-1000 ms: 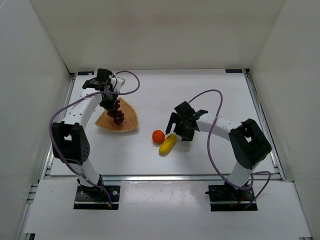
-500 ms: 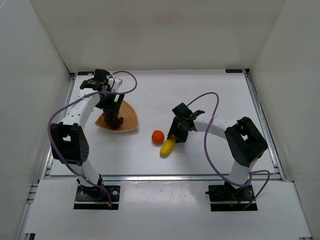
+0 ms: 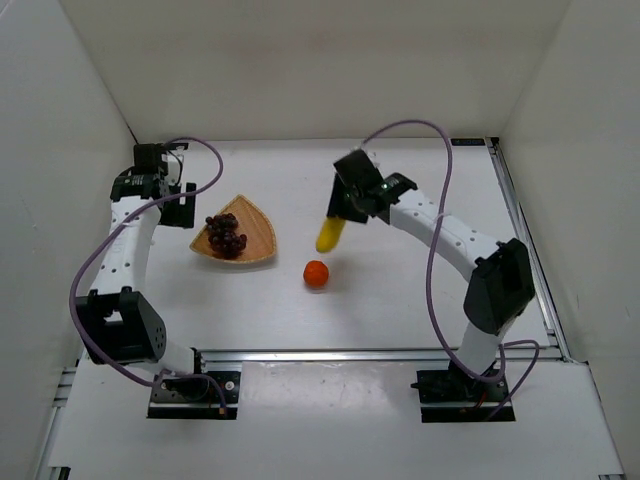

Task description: Place and organize the fake fruits in the fruit bowl

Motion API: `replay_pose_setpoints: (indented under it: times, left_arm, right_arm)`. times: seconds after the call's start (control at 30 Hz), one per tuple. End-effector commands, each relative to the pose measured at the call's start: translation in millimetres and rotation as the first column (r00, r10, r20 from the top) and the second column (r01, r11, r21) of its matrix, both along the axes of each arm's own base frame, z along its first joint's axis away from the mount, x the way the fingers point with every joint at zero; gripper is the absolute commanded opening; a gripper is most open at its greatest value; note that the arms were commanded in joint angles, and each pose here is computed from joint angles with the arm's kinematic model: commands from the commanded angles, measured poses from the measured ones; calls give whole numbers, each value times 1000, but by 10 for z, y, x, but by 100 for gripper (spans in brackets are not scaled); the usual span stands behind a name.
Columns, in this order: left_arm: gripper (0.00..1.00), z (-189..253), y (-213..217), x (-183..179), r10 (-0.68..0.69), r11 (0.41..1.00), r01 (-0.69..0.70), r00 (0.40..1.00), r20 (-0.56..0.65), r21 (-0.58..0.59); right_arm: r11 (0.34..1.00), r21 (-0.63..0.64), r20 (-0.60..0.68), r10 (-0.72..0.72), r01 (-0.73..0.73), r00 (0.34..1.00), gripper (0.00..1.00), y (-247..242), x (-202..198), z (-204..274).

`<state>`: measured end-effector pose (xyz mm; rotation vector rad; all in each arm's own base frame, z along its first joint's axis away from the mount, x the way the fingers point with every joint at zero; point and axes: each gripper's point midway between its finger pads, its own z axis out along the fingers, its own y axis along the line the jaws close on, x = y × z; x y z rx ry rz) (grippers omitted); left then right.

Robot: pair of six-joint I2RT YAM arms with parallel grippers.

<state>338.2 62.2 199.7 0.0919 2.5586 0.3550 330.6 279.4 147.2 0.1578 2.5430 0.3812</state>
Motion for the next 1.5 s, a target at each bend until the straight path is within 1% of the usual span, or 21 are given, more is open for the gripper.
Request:
replay_pose_setpoints:
  times: [0.0,0.07,0.2,0.23,0.4,0.5,0.63,0.67,0.73,0.77,0.8,0.87,1.03,1.07,1.13,1.2,1.23,1.27,1.3,1.37,1.47]
  left_arm:
    - [100,24,180,-79,83,997,-83,996,30,-9]
    - [100,20,205,-85,90,996,-90,995,30,-17]
    - [100,-55,169,-57,78,996,-78,997,9,-36]
    - [100,-24,171,-41,78,996,-77,997,18,-36]
    - [100,-38,117,24,67,995,-66,998,19,-69]
    - [100,-41,99,28,61,995,-60,998,19,-78]
    - [100,-131,23,11,48,992,-50,999,-15,-119]
    - [100,-131,22,11,48,992,-50,999,-15,-119]
    - [100,-173,2,-25,43,991,-47,999,-33,-128]
    - [100,-175,-16,-21,38,990,-42,999,-32,-137]
    - [100,-177,-48,-16,28,988,-32,999,-31,-153]
    - [100,-215,-230,-5,-36,988,28,998,-50,-149]
    - [100,85,-710,176,-206,972,208,978,29,-113]
    - [100,225,-944,253,-278,951,284,958,71,-125]
    - [100,224,-1214,243,-349,923,353,936,53,-153]
    - [100,167,-1704,136,-493,850,488,869,23,-199]
    - [100,126,-1866,88,-545,820,533,839,4,-209]
    - [100,-14,-2186,-30,-621,766,596,783,-36,-240]
    - [100,-104,-2314,-99,-659,740,628,749,-69,-242]
    - [100,-395,-2722,-314,-748,660,702,645,-155,-268]
    - [100,-676,-3034,-460,-806,591,756,544,-233,-279]
  right_arm:
    - [986,17,203,161,-168,966,1,489,388,644]
    - [966,40,183,244,-255,952,1,912,472,514]
    - [883,219,219,370,-415,903,1,1738,603,590]
    - [872,251,187,383,-421,905,1,1881,637,384]
    - [775,427,196,425,-467,884,3,2361,616,170]
    - [778,399,215,435,-485,874,8,2470,590,76]
    - [757,406,192,476,-511,858,28,2546,498,-77]
    - [746,408,194,492,-526,849,46,2553,473,-73]
    - [737,417,177,509,-532,843,70,2550,421,-86]
    - [734,413,166,521,-539,837,88,2535,392,-111]
    - [721,414,185,531,-555,827,99,2535,373,-14]
    - [709,408,222,534,-575,816,99,2496,345,220]
    - [823,302,277,407,-482,870,99,2018,459,721]
    - [889,248,255,323,-384,911,99,1751,586,691]
    - [958,176,225,185,-226,957,99,1167,640,703]
    - [998,63,176,-7,-4,984,99,502,655,537]
    - [994,61,189,-104,94,976,99,86,662,699]
    - [986,-14,105,-165,167,981,99,-260,490,290]
    - [970,-41,80,-236,239,969,99,-614,469,183]
    - [952,-38,67,-301,304,951,99,-993,262,165]
    - [916,-104,34,-387,388,922,99,-1523,-78,-124]
